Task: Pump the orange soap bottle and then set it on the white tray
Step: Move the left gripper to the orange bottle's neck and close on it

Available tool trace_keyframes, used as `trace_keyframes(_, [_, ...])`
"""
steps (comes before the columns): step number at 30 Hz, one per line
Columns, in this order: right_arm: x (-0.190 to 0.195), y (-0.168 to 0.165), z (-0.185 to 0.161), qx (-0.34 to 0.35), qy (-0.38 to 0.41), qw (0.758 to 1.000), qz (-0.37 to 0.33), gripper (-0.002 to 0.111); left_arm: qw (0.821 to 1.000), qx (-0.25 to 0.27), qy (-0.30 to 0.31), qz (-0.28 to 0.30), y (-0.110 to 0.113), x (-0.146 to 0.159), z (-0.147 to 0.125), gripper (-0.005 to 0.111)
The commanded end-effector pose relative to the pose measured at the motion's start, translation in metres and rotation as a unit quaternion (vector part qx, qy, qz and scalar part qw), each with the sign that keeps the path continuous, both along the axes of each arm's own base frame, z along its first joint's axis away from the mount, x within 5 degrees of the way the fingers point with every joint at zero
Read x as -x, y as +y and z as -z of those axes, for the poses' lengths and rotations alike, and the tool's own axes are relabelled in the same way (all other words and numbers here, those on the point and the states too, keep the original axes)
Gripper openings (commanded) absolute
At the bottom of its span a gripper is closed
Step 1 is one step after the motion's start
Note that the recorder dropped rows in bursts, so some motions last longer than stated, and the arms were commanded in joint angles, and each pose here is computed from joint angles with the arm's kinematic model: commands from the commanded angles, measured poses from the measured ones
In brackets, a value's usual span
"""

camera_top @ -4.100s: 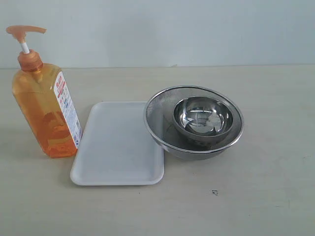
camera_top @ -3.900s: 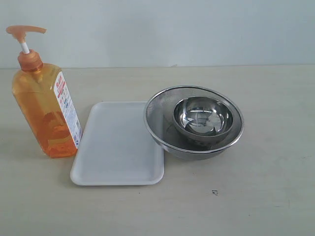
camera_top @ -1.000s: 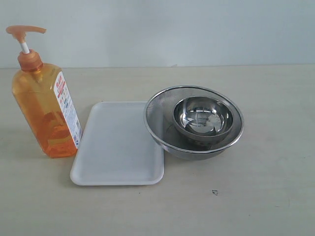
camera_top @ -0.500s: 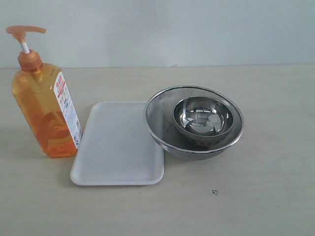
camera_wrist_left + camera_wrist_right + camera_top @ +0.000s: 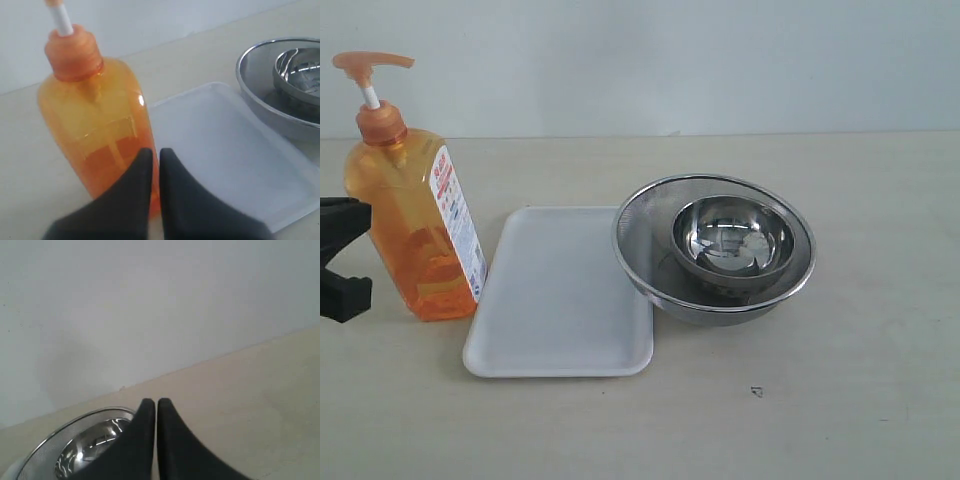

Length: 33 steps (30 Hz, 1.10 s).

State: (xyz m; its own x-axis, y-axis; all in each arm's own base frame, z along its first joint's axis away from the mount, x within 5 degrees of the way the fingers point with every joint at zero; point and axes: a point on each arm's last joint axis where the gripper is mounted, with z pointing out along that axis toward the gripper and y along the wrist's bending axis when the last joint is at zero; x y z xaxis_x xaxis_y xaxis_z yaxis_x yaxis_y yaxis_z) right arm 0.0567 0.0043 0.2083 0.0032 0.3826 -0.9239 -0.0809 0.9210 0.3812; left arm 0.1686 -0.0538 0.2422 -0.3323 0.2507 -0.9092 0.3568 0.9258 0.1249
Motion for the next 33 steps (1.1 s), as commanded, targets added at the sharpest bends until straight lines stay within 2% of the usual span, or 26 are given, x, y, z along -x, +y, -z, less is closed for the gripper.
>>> trace_keyframes(1, [-0.002, 0.004, 0.000, 0.019, 0.005, 0.999, -0.032, 0.000, 0.999, 0.034, -0.016, -0.003, -0.003, -0.003, -0.005, 0.005])
trace_keyframes(4, [-0.006, 0.012, 0.004, 0.048, 0.032, 0.994, -0.092, 0.000, 0.996, 0.055, -0.066, 0.005, -0.006, -0.006, -0.014, 0.005])
trace_keyframes(8, [-0.014, 0.026, -0.004, 0.075, 0.066, 0.981, -0.166, 0.000, 0.996, 0.050, -0.078, 0.004, -0.004, -0.007, -0.016, 0.005])
trace_keyframes(13, [-0.028, 0.046, -0.023, 0.160, 0.081, 0.955, -0.235, 0.000, 0.993, 0.062, -0.084, -0.052, 0.013, -0.014, -0.022, 0.005])
trace_keyframes(20, [-0.064, 0.075, -0.025, 0.212, 0.154, 0.927, -0.269, 0.000, 0.987, 0.064, -0.122, -0.086, 0.025, -0.026, -0.048, 0.005])
trace_keyframes(22, [-0.075, 0.082, -0.023, 0.241, 0.163, 0.917, -0.275, 0.000, 0.988, 0.061, -0.110, -0.087, 0.024, -0.032, -0.049, 0.006])
trace_keyframes(25, [-0.082, 0.087, -0.021, 0.249, 0.166, 0.914, -0.276, 0.000, 0.991, 0.056, -0.078, -0.092, 0.024, -0.036, -0.044, 0.021])
trace_keyframes(29, [-0.087, 0.089, -0.020, 0.248, 0.159, 0.915, -0.274, 0.000, 0.991, 0.067, -0.061, -0.098, 0.024, -0.038, -0.040, 0.054])
trace_keyframes(31, [-0.087, 0.089, -0.021, 0.246, 0.152, 0.918, -0.272, 0.000, 0.991, 0.066, -0.061, -0.098, 0.024, -0.038, -0.040, 0.062])
trace_keyframes(33, [-0.088, 0.090, -0.023, 0.244, 0.146, 0.920, -0.271, 0.000, 0.991, 0.073, -0.056, -0.101, 0.024, -0.038, -0.039, 0.064])
